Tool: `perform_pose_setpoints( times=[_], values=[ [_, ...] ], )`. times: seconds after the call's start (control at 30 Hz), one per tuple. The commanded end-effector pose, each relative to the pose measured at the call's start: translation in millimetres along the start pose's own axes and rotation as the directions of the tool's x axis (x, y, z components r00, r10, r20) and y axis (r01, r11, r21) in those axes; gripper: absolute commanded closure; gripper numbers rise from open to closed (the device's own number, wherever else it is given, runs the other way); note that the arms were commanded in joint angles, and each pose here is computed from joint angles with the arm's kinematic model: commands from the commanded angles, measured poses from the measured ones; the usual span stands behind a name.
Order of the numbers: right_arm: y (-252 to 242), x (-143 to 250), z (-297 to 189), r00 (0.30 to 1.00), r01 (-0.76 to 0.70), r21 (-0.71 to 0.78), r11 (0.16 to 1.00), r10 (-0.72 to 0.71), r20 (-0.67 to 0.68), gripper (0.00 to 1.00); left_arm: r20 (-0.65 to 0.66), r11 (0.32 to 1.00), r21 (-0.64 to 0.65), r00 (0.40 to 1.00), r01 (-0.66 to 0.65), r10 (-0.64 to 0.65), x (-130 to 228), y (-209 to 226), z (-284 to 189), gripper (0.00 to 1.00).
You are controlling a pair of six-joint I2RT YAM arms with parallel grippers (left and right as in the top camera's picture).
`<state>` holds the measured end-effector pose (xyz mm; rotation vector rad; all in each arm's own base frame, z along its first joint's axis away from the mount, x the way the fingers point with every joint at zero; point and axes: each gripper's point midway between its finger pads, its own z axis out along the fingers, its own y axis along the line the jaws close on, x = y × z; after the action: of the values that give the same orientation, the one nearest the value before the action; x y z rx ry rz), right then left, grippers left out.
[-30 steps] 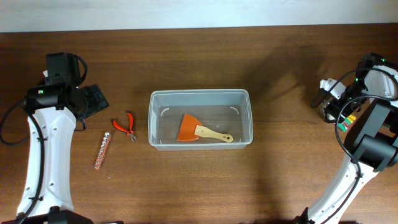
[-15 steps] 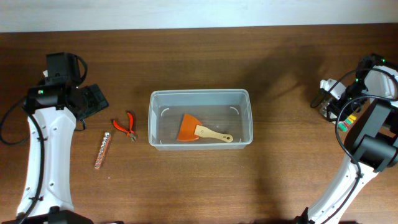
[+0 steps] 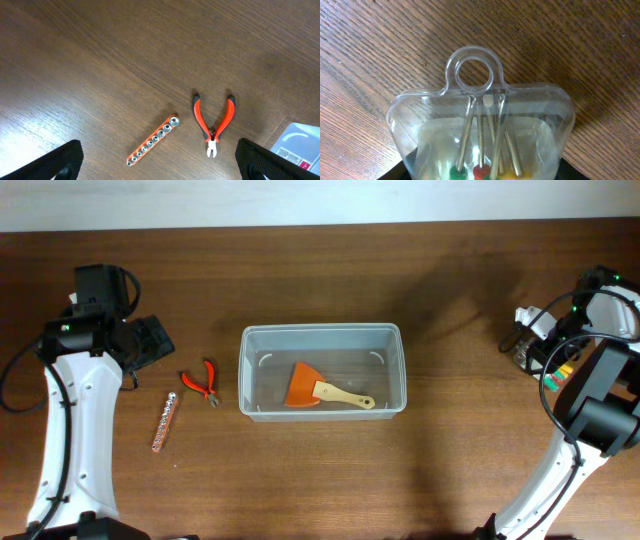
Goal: Pack container
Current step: 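Lower and grasp the packaged tool set with the right gripper, then carry the tool set left over the container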
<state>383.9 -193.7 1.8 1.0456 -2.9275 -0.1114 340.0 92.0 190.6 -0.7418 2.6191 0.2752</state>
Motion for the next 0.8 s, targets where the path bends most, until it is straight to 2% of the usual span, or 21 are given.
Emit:
perform_pose_setpoints(
  times=[0.0,0.3,0.47,0.63,0.77],
  values=[
    [17,-2,20,1.0,-0.024,-0.075,0.997,0.024,-0.003,0.96,0.013,1.0,-0.013,1.0,-0.011,0.011,-3,3,-2,0.01],
    [0,-46,-53,0.984,-0.15,0.087,0.985,0.141,0.11,0.96,0.014,1.0,-0.013,1.0,-0.011,0.011,-3,3,-2,0.01],
    [7,-85,-122,0.96,-0.206,0.187,0.96,0.161,0.23,0.96,0.019,0.999,-0.032,1.0,-0.011,0.012,-4,7,-2,0.01],
    [46,-128,-196,0.936,-0.177,0.268,0.947,0.078,0.344,0.96,0.022,0.999,-0.038,1.0,-0.011,0.012,-4,8,-2,0.01],
    [121,-177,-241,0.895,-0.02,0.278,0.96,-0.108,0.434,0.96,0.022,0.999,-0.037,1.0,-0.011,0.011,-4,8,-2,0.01]
  ],
)
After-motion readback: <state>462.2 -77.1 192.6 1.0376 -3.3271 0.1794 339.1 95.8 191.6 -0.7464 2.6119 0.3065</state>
